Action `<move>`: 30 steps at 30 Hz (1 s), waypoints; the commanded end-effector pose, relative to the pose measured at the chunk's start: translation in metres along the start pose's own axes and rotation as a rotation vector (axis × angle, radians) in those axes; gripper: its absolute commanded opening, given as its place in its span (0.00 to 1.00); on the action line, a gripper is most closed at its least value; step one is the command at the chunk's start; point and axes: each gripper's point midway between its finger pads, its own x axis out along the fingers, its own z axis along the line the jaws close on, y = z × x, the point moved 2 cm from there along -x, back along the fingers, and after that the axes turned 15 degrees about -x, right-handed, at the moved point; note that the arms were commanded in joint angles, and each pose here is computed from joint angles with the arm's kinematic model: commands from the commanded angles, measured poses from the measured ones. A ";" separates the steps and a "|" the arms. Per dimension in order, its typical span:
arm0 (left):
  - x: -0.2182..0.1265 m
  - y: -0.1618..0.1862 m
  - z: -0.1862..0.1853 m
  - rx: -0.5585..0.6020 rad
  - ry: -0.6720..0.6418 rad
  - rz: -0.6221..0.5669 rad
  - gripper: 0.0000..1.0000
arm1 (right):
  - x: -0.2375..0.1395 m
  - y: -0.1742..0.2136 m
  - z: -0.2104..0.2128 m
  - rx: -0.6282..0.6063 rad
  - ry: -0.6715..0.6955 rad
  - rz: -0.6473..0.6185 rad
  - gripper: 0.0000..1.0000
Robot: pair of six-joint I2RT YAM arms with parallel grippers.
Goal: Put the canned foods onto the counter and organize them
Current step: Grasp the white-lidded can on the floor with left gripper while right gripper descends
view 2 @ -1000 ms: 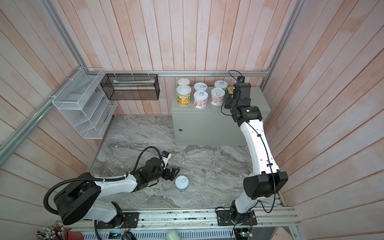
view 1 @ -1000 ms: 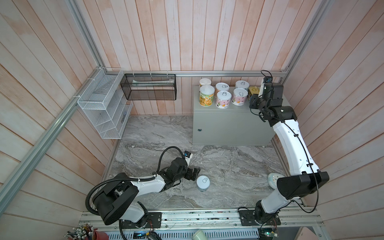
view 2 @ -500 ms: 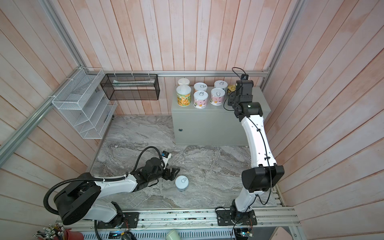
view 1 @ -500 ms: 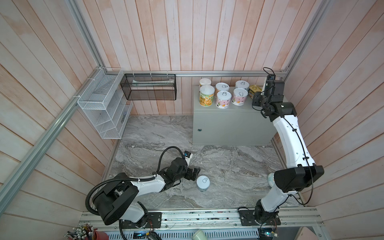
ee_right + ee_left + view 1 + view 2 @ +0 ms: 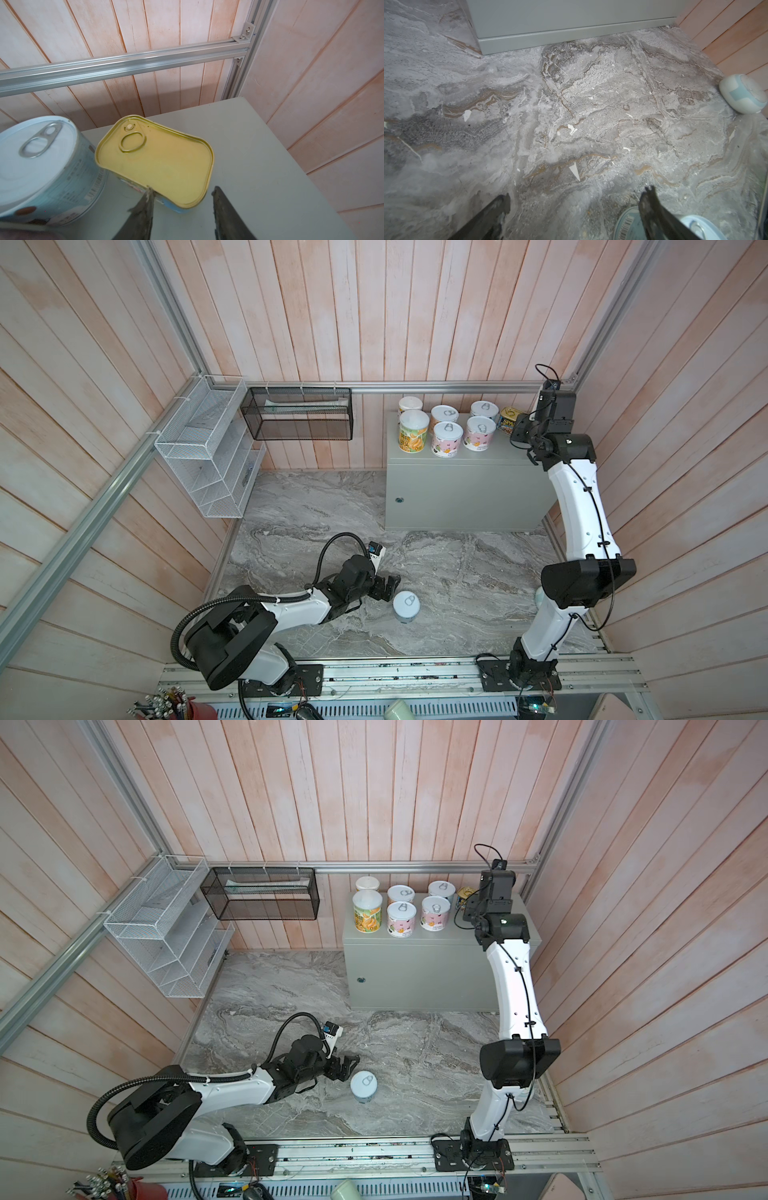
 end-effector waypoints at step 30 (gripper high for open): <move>-0.049 -0.025 -0.042 -0.088 0.043 0.109 1.00 | -0.169 0.131 0.036 0.024 -0.334 -0.006 0.80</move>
